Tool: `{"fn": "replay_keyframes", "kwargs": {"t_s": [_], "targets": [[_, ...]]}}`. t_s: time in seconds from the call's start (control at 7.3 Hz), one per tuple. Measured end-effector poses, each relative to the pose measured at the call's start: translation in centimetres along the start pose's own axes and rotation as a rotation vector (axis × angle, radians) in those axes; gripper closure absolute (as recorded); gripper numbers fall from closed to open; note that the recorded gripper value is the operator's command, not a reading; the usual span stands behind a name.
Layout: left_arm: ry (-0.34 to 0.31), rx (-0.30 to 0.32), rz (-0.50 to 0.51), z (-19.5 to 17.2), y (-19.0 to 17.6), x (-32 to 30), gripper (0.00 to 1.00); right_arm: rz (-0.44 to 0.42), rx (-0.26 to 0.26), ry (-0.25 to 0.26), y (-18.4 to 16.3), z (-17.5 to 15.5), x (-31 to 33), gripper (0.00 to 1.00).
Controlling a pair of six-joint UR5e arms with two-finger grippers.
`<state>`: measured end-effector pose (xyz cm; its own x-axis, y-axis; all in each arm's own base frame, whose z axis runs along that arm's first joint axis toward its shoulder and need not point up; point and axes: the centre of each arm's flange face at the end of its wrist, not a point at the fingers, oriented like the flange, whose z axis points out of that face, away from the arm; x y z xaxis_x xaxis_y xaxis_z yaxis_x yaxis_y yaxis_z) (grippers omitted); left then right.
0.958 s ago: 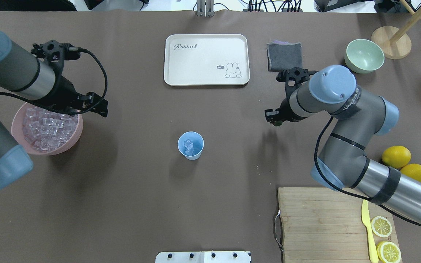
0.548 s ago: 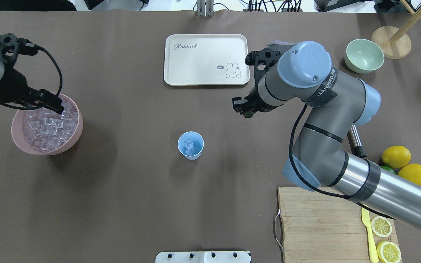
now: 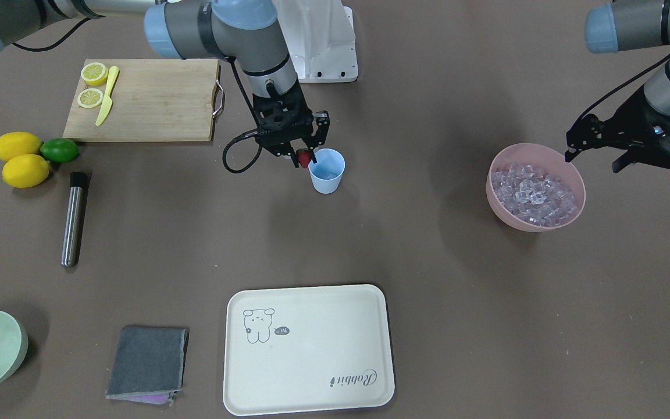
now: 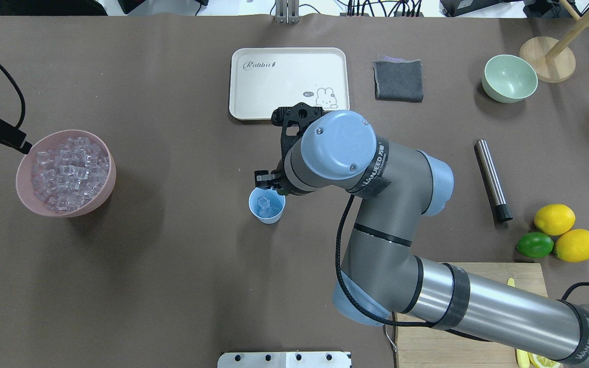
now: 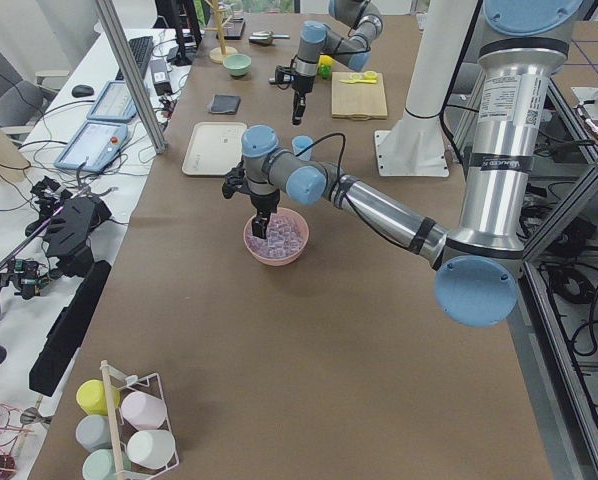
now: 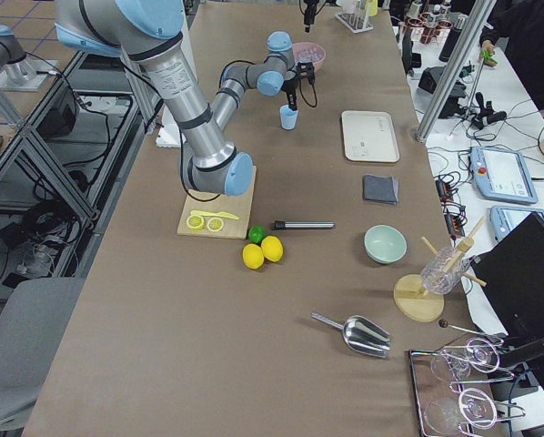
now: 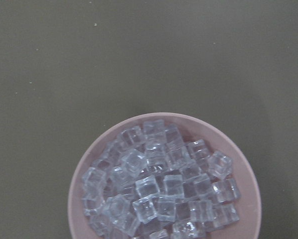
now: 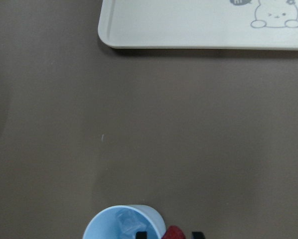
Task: Mash ice and strawberries in cup
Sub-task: 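Carry the strawberry with the right gripper and drop it into the cup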
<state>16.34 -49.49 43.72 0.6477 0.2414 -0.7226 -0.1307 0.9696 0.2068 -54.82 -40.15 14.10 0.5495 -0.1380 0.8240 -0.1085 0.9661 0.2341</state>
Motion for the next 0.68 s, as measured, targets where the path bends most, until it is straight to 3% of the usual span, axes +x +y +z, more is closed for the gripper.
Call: {"fn": "replay_keyframes", "kwargs": {"t_s": [0.27, 0.41, 0.55, 0.68], "targets": [[-0.001, -0.002, -0.002, 0.1, 0.1, -0.3, 0.04, -0.003, 0.007, 0.006, 0.8, 1.1, -1.7, 1.0], [-0.001, -0.002, -0.002, 0.1, 0.2, -0.4, 0.04, -0.003, 0.011, 0.011, 0.9, 1.6, -2.2, 0.28], [-0.002, -0.002, -0.003, 0.1, 0.3, -0.4, 0.04, 0.012, 0.013, 0.015, 0.9, 2.1, -2.5, 0.0], [-0.002, -0.003, -0.003, 0.1, 0.4, -0.5, 0.04, 0.036, 0.016, 0.022, 1.0, 2.5, -2.9, 0.0]]}}
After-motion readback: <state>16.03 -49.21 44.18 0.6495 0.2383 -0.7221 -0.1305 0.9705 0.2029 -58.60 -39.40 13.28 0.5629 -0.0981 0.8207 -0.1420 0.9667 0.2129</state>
